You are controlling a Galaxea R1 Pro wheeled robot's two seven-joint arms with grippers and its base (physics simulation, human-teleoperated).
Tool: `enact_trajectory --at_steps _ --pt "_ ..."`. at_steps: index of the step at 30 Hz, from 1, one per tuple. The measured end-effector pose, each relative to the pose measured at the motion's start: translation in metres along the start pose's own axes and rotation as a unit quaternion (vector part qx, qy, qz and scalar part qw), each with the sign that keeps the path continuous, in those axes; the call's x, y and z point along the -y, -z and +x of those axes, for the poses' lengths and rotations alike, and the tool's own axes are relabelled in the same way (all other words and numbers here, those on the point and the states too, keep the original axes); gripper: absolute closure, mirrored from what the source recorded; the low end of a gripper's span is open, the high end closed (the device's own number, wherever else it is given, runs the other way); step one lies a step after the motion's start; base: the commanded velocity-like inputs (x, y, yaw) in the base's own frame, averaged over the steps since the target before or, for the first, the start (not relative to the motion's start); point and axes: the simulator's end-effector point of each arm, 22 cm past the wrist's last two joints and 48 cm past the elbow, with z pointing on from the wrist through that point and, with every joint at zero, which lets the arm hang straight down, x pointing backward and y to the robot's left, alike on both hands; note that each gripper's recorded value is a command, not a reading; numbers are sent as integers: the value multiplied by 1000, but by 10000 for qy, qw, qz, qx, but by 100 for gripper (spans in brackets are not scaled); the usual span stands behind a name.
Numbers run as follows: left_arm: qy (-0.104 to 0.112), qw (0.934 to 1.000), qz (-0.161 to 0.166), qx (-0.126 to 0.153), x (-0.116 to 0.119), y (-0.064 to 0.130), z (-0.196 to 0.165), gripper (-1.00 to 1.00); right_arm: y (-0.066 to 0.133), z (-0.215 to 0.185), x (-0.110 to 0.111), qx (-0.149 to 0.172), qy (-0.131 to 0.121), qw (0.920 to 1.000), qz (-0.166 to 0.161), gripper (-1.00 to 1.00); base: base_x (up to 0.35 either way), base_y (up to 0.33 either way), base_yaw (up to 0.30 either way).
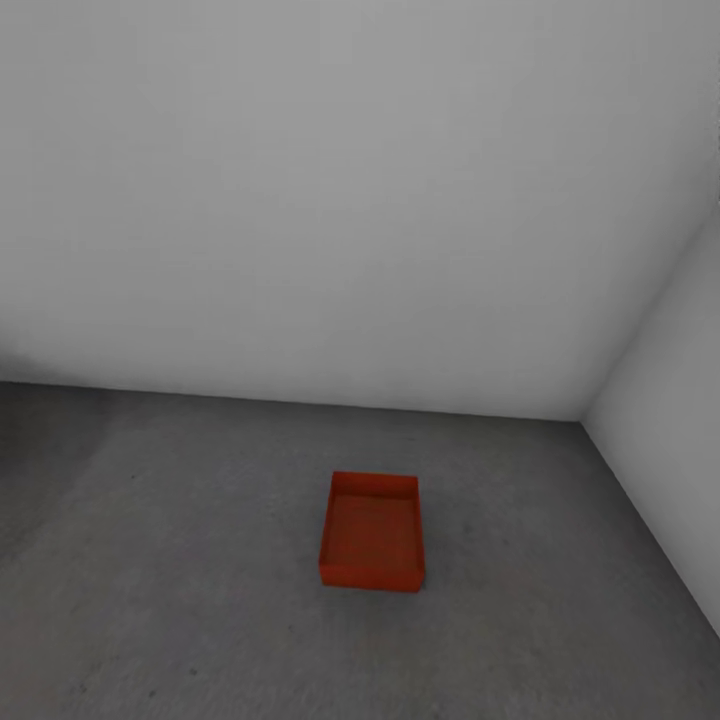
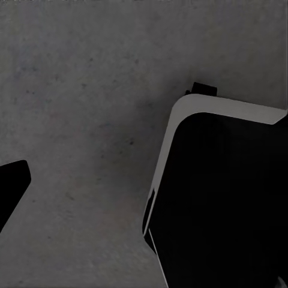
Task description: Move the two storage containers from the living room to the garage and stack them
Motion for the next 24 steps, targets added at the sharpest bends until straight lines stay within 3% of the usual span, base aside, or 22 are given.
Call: enact_trajectory --at_steps 24 --pt "46 9998 36 179 2 3 -15 -100 2 -15 0 185 -32 9998 3 -100 0 0 0"
